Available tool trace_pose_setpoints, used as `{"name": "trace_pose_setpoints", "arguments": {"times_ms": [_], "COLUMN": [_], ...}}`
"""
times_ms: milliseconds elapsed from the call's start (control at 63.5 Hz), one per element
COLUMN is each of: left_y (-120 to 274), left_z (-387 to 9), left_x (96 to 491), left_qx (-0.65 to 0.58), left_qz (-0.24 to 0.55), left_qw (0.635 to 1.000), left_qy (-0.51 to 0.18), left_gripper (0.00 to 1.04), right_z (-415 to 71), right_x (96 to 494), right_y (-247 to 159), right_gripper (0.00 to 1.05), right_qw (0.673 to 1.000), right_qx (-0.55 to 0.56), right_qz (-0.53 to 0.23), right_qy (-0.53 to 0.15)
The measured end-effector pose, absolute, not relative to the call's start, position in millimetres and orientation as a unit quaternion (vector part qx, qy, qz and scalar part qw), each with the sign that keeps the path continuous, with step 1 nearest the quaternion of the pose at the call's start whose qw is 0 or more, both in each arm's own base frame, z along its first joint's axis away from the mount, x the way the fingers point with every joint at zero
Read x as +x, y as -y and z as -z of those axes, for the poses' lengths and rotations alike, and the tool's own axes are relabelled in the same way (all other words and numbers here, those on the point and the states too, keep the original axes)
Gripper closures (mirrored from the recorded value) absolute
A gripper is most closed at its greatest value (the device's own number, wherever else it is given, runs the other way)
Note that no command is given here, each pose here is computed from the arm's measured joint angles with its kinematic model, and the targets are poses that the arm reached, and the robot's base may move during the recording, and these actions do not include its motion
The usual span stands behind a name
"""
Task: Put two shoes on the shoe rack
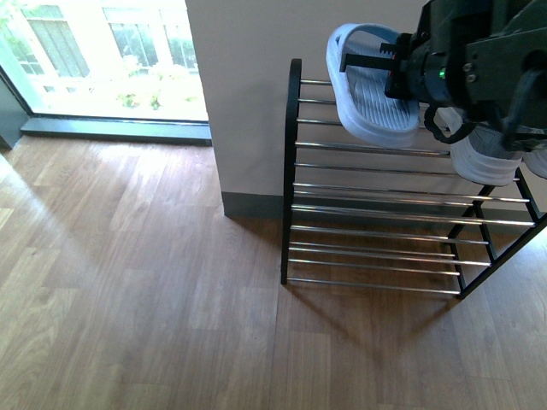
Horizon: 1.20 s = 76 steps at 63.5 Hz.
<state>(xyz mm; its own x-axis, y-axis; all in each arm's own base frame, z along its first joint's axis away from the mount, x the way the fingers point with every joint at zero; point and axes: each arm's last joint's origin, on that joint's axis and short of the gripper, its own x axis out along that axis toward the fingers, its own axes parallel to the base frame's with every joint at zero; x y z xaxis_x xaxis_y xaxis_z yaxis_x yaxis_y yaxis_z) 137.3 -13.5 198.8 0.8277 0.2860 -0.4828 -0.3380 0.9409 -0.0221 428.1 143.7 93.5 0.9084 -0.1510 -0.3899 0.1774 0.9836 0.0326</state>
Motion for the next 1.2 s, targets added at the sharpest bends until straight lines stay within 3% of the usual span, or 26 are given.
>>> {"name": "trace_pose_setpoints", "arguments": {"times_ms": [441,1055,1196], "left_y": [13.5,13.5,13.5], "left_z": [-198.8,-198.8,-198.8], "left_x": [137.3,137.3,137.3], "left_qx": [-0.053,-0.053,-0.053], "left_qz": [-0.163,-0.163,-0.163], "left_qw": [0.954,0.954,0.954], "left_qy": [-0.244,-0.244,-0.244], "left_gripper": [1.03,1.03,1.03], "right_z": [-39.2,-25.2,-19.6], "right_x": [492.0,507.1,503.0], "right_y": [-106.1,-81.1,-77.4], "right_gripper": [1.03,1.03,0.78], "right_qw": [0.962,0.957,0.957], "right_qx": [-0.02,-0.059,-0.06], "right_qz": [0.201,0.213,0.206], "right_qy": [-0.186,-0.19,-0.196]}}
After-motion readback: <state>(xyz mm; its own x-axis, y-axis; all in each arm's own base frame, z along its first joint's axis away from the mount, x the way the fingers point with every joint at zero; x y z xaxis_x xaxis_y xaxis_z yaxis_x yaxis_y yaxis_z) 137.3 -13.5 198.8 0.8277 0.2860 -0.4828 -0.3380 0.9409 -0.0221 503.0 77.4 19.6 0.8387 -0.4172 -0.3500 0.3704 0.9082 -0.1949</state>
